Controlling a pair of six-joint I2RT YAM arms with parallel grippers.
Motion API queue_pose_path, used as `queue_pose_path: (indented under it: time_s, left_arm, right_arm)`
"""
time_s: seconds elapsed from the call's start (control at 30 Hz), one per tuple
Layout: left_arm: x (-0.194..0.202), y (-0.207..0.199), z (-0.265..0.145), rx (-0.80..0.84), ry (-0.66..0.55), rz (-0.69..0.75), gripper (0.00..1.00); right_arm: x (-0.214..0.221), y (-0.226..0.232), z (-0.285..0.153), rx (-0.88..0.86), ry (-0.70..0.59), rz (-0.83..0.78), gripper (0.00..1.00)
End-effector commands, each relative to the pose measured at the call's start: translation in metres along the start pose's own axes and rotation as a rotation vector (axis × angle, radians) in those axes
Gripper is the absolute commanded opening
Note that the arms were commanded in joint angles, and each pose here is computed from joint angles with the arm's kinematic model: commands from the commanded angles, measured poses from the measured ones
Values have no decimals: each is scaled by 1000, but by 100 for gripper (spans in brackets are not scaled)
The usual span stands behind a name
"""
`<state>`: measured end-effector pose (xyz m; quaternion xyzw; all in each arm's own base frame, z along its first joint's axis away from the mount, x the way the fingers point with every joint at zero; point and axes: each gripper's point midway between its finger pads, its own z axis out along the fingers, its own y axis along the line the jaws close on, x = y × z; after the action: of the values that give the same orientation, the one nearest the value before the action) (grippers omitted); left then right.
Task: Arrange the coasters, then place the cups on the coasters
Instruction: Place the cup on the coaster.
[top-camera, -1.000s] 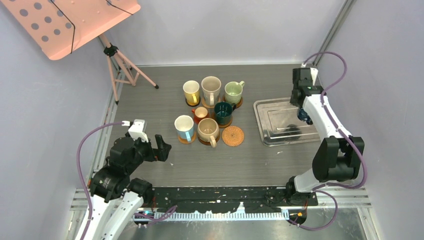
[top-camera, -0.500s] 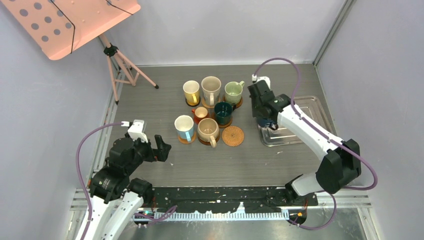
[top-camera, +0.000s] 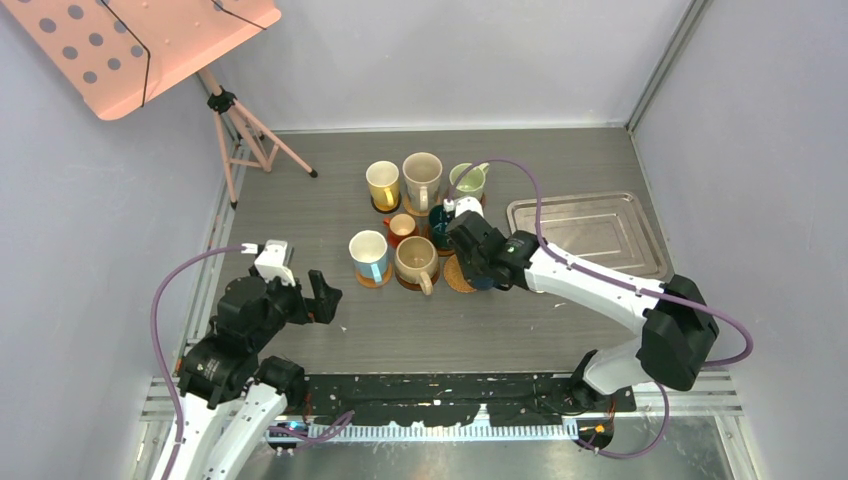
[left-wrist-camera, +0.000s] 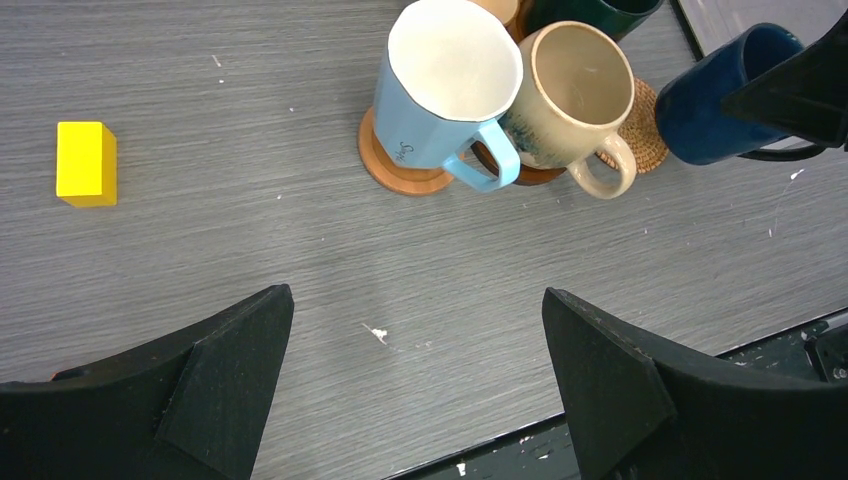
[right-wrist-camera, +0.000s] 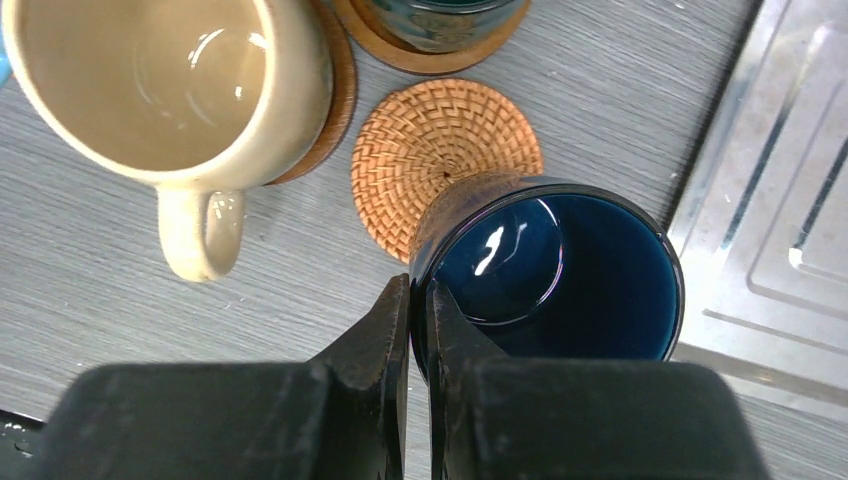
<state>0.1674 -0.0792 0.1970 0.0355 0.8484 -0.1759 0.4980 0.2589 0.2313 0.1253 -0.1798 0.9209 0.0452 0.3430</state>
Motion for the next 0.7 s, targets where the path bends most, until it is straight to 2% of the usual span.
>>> queue_pose_path:
  time_s: [0.0,0.67]
  left_arm:
    - [-10,-3,0,16,-47,8,99]
    - [-10,-3,0,16,-47,8,99]
  right_arm:
    - [-44,20,-15,-71,-188,33,5]
    - [-35,34,4,-80,-164,-87,5]
